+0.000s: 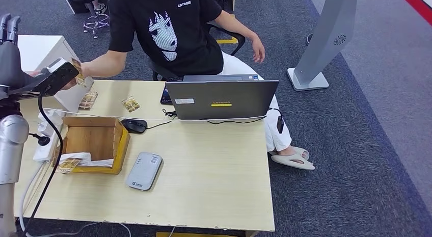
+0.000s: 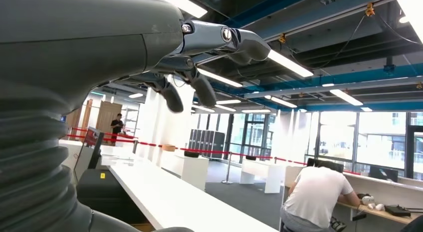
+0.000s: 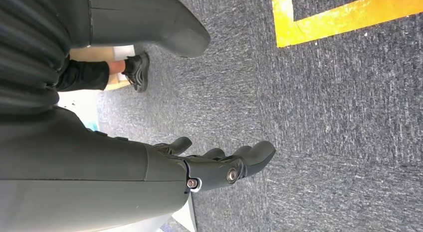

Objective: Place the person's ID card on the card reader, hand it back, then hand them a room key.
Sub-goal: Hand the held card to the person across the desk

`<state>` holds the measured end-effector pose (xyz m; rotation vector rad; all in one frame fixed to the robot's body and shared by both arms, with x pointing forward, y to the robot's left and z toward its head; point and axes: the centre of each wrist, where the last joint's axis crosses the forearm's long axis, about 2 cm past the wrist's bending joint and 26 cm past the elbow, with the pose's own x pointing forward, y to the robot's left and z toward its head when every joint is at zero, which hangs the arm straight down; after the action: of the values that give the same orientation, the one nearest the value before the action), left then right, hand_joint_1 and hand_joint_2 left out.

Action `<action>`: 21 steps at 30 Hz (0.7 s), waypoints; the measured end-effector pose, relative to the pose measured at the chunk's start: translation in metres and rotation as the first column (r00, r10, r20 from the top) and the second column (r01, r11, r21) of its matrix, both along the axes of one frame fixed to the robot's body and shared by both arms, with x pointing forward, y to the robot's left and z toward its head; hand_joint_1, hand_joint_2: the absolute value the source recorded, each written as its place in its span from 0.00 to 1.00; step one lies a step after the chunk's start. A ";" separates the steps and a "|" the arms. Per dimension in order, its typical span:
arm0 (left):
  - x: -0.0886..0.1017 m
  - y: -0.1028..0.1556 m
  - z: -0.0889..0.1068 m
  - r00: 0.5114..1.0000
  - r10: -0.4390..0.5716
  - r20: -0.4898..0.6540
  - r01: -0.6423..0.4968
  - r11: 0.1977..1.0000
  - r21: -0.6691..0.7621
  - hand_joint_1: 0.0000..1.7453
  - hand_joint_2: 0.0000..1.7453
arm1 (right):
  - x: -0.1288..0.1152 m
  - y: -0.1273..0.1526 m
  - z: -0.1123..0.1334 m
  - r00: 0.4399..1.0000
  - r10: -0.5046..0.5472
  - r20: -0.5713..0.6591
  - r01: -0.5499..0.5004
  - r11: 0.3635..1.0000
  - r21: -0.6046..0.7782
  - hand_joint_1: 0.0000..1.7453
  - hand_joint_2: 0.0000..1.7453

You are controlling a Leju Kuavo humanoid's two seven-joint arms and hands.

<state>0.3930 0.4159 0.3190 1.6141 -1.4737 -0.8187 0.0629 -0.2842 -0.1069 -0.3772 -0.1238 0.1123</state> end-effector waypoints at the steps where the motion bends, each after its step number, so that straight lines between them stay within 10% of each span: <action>1: 0.000 0.000 -0.001 1.000 0.000 0.000 0.000 1.000 0.000 0.00 1.00 | 0.000 0.000 0.000 1.000 0.001 0.000 -0.001 1.000 0.000 0.00 1.00; 11: -0.014 0.003 -0.023 0.999 -0.041 0.028 0.042 0.999 -0.018 0.00 1.00 | 0.000 0.000 0.000 1.000 -0.006 -0.002 0.006 1.000 0.001 0.00 1.00; 21: -0.093 -0.004 -0.092 0.979 -0.191 0.070 0.191 0.982 0.010 0.00 1.00 | -0.004 0.001 -0.001 0.999 -0.033 -0.004 0.033 0.999 0.005 0.00 1.00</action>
<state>0.3000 0.4119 0.2273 1.5342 -1.6985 -0.8774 0.0584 -0.2834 -0.1076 -0.3740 -0.1141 0.0806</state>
